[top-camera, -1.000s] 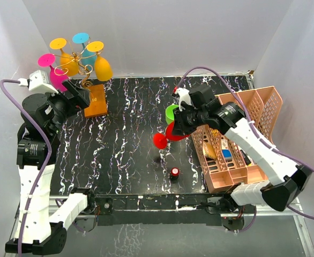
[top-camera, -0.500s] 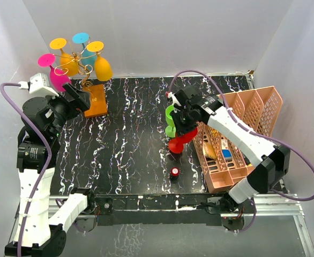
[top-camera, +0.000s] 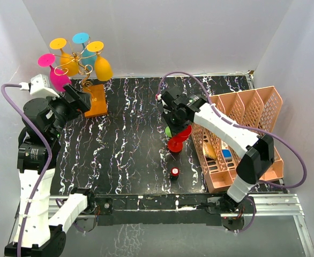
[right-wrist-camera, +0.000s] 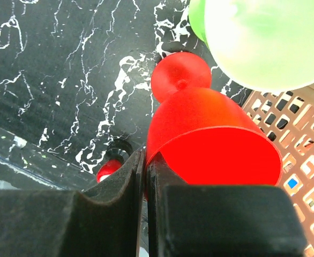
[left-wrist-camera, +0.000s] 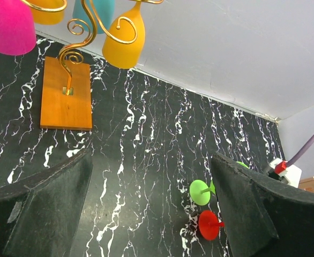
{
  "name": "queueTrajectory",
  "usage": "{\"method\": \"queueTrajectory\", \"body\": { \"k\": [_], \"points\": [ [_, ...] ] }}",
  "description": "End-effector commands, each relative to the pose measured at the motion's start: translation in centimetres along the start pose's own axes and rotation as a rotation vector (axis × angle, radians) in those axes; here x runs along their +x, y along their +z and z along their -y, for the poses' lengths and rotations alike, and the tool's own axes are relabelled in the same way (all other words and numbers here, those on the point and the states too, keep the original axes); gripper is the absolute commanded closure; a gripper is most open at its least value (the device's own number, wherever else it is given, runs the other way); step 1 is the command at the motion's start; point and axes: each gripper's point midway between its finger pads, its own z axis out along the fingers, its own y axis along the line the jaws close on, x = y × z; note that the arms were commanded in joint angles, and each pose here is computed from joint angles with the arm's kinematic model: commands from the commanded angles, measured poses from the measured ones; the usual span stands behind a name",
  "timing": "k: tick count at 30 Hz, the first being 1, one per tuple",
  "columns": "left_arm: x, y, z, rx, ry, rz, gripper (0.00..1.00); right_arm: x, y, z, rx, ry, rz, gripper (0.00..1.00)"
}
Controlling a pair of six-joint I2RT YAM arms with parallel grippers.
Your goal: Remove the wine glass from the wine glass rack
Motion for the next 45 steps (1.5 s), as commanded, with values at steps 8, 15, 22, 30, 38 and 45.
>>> {"method": "queueTrajectory", "body": {
  "k": [8,15,22,30,38,45],
  "points": [
    [0.2,-0.9,-0.2,0.000,0.008,0.014,0.10,-1.9,1.0,0.9,0.098,-0.014,0.012,0.85],
    [0.0,-1.1,-0.1,0.005,0.003,0.018,0.10,-3.1,0.2,0.3,0.083,-0.026,0.053,0.69],
    [-0.2,-1.2,0.3,0.020,-0.006,0.021,0.10,-6.0,-5.7,-1.2,-0.006,-0.029,0.279,0.23],
    [-0.8,-0.5,1.1,0.038,-0.005,0.002,0.05,-7.5,-11.9,-1.2,-0.057,0.123,0.621,0.01],
    [-1.8,0.9,2.9,0.074,-0.019,-0.049,0.03,-6.3,-18.1,-2.2,-0.208,0.137,0.910,0.01],
    [-1.9,3.9,4.5,0.102,-0.068,-0.126,0.03,-5.3,-18.4,-1.3,-0.159,0.120,0.904,0.01]
  ]
}}
